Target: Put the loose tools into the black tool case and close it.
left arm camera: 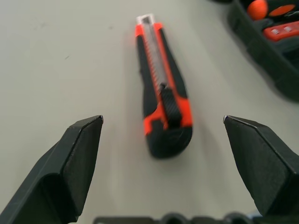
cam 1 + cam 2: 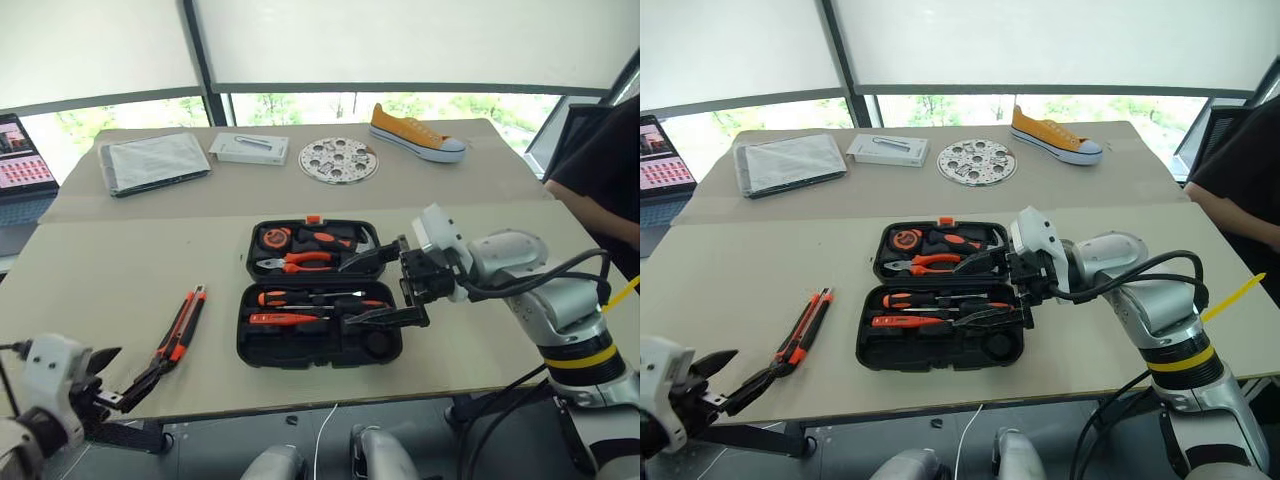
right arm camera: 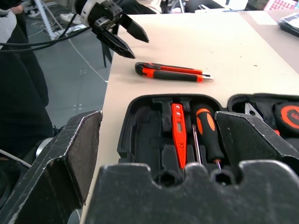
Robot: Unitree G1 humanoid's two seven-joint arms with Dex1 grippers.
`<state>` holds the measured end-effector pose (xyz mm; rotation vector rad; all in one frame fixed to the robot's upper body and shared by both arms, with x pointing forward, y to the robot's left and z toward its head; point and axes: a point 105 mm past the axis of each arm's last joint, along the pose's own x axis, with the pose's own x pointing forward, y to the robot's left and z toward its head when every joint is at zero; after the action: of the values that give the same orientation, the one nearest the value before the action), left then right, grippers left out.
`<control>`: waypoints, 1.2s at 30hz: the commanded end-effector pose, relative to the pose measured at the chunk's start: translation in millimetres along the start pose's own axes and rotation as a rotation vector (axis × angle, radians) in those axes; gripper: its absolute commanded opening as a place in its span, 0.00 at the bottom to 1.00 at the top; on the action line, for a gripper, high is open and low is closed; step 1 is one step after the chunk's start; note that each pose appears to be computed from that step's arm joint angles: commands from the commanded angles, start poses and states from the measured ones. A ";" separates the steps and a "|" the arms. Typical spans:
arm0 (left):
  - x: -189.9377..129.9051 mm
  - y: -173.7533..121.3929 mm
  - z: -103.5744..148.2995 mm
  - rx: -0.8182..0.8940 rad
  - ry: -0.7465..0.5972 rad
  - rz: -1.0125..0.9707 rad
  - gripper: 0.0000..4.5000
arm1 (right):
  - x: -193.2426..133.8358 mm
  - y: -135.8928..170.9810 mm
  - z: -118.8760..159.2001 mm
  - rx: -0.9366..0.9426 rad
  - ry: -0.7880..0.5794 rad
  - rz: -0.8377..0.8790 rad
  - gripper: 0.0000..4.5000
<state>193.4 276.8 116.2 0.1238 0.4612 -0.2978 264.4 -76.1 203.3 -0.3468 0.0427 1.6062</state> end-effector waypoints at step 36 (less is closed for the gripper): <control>82.9 -106.9 79.3 0.831 0.157 -1.090 0.39 | -33.9 43.7 0.2 0.026 0.097 -0.277 1.00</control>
<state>258.6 137.7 146.1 0.6493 0.4852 -1.5691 226.9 -113.0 192.6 -0.3723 0.1377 1.3326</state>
